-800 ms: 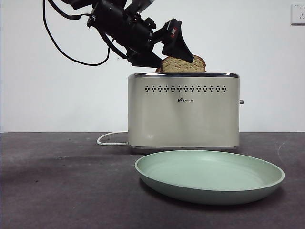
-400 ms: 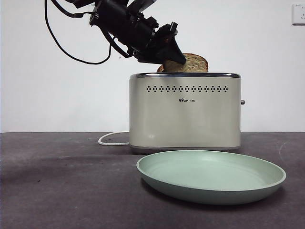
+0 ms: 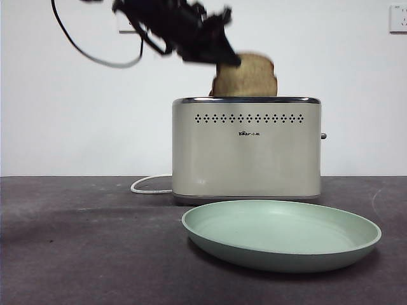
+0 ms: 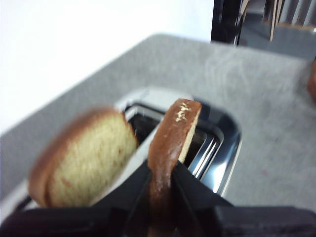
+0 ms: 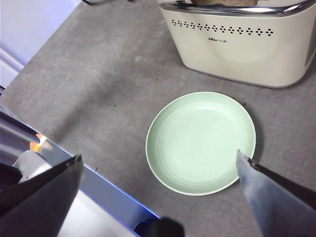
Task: Take the bread from the toaster,put the bread on the plate,put the plate on the table
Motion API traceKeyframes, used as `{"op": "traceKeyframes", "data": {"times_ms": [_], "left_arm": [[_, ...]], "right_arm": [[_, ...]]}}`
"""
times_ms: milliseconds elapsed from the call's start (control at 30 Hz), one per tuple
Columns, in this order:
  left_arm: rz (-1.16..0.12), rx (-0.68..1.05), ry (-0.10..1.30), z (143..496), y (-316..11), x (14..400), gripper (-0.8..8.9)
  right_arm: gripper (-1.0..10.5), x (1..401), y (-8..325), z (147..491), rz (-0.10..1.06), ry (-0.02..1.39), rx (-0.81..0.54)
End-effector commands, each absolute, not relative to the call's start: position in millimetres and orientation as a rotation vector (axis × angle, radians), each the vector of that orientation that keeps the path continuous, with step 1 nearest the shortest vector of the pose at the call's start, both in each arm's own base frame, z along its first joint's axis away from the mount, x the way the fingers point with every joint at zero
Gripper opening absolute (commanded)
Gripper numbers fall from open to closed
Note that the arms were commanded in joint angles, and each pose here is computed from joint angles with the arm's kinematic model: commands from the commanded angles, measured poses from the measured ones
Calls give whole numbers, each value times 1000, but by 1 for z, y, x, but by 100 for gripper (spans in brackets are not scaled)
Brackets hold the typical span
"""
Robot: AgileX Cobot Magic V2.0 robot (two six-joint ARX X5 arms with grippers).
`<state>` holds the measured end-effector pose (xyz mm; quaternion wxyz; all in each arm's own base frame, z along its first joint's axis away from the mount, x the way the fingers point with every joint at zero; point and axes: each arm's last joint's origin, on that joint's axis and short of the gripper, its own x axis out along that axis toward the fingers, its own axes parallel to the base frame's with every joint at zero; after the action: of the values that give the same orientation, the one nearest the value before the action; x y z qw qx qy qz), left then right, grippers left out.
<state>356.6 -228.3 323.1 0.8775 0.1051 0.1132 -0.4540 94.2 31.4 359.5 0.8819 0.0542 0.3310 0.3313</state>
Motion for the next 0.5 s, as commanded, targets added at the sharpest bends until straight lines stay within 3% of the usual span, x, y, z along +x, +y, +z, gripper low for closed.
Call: {"op": "traceKeyframes", "data": {"times_ms": [33,500], "left_arm": [[-959,214,155,356,-224,345,-8],[-903,219,92,449,-164,250,-8]], "right_arm": [[564,95,32,360,694,684,98],[563,129,37,347,688,814,109]]}}
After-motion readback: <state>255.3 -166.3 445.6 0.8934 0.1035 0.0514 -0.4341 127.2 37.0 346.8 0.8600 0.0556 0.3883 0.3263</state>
